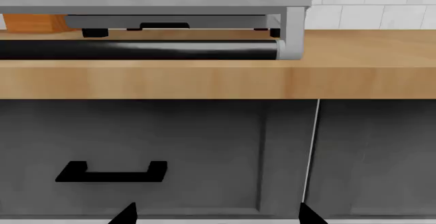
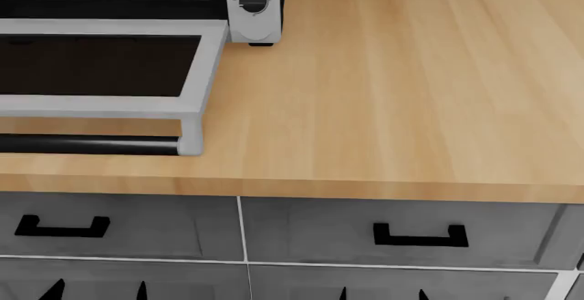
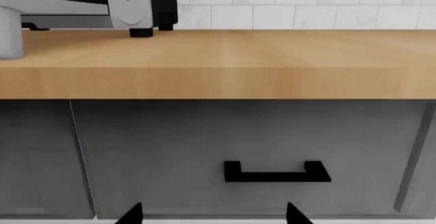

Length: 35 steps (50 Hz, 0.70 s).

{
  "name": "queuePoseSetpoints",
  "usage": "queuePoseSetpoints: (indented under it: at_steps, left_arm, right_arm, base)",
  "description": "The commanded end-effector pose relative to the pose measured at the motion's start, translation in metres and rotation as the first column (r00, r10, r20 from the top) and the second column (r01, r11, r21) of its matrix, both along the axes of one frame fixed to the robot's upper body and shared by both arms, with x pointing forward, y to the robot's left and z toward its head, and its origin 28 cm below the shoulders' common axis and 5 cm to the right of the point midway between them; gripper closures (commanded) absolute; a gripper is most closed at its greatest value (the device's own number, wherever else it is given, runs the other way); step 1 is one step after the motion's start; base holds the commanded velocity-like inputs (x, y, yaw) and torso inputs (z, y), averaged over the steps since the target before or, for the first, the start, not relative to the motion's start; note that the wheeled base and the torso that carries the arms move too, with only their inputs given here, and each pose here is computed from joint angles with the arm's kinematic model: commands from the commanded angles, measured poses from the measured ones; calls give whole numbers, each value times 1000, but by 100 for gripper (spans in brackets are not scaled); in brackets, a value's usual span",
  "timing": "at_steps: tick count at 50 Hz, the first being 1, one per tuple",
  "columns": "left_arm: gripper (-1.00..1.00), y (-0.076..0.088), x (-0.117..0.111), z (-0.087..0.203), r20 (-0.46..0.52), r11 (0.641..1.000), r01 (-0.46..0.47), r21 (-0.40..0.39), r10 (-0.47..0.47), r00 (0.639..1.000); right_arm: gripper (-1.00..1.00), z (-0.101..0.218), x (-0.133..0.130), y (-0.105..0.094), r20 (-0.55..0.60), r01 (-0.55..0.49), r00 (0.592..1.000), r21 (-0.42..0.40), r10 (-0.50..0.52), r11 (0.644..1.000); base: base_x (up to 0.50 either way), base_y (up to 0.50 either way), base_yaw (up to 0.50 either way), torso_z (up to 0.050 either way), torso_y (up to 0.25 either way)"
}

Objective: Fully slide the toaster oven rack0 out.

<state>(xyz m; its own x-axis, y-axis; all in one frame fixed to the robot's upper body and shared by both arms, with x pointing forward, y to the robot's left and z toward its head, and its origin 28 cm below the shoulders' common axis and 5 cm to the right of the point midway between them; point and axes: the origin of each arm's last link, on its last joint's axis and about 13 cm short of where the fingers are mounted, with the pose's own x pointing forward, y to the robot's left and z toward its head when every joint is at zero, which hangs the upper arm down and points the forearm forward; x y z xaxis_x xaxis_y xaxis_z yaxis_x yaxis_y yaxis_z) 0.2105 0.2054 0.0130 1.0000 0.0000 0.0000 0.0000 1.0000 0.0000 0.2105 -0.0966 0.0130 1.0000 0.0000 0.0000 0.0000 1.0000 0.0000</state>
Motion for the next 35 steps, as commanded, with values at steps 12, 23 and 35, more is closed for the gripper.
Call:
queuePoseSetpoints:
  at_steps: [12, 23, 35]
  left_arm:
    - [-100, 1, -9, 29, 28, 998, 1, 60, -3, 1000]
    - [-100, 2, -15, 101, 150, 994, -3, 108, -13, 989]
    - [-100, 7, 2, 158, 244, 986, -64, 156, 24, 969]
  right_arm:
    - [-100, 39, -2, -11, -15, -27, 1000, 6, 27, 1000]
    - [-100, 111, -8, -12, 74, -54, 996, -65, 58, 996]
    - [-100, 169, 10, -19, 111, -67, 991, -107, 79, 992]
  base:
    - [0, 0, 0, 0, 0]
    - [0, 0, 0, 0, 0]
    - [0, 0, 0, 0, 0]
